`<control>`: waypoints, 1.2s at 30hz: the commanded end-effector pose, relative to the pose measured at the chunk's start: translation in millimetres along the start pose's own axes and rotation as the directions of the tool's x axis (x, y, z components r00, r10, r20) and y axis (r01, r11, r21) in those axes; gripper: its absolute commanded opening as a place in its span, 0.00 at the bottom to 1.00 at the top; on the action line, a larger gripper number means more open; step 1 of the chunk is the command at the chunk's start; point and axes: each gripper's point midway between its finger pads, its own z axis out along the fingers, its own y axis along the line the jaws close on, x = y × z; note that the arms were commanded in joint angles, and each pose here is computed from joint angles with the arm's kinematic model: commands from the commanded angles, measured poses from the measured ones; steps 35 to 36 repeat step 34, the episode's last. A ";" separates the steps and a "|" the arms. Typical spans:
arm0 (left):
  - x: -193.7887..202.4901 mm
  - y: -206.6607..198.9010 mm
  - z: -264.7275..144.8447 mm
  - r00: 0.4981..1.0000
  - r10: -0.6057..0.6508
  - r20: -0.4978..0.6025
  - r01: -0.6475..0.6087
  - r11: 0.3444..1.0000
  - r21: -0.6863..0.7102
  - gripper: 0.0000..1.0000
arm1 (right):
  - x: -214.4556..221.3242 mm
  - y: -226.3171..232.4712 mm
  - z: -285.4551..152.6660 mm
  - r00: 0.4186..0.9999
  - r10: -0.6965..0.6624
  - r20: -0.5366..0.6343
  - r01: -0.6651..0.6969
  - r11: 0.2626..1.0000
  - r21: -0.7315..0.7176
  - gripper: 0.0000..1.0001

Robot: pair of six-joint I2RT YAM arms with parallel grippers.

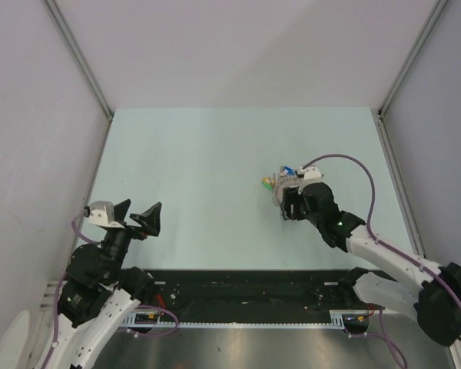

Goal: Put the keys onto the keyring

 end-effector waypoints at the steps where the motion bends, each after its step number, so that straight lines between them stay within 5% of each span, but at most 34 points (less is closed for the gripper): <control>1: 7.9 11.7 -1.4 1.000 0.009 0.003 -0.009 0.999 -0.052 1.00 | -52.8 -10.8 -43.3 0.968 0.136 0.209 -0.142 0.990 0.012 0.77; 6: 7.0 15.5 -5.6 0.999 -0.012 0.047 0.015 0.998 -0.058 1.00 | -94.4 -33.4 -102.4 0.898 0.187 0.398 -0.210 0.978 0.013 1.00; 14: -14.0 17.7 -10.5 0.971 -0.152 0.187 0.165 0.985 -0.056 1.00 | -117.8 -64.1 -190.5 0.757 0.208 0.619 -0.276 0.961 0.015 1.00; 20: -22.1 15.1 -15.9 0.975 -0.121 0.187 0.130 0.991 -0.037 1.00 | -115.6 -85.1 -234.8 0.673 0.189 0.715 -0.304 0.952 0.035 1.00; 36: -20.3 15.1 -18.3 0.983 -0.070 0.169 0.077 0.997 -0.032 1.00 | -99.8 -104.7 -242.0 0.676 0.166 0.718 -0.348 0.931 0.112 1.00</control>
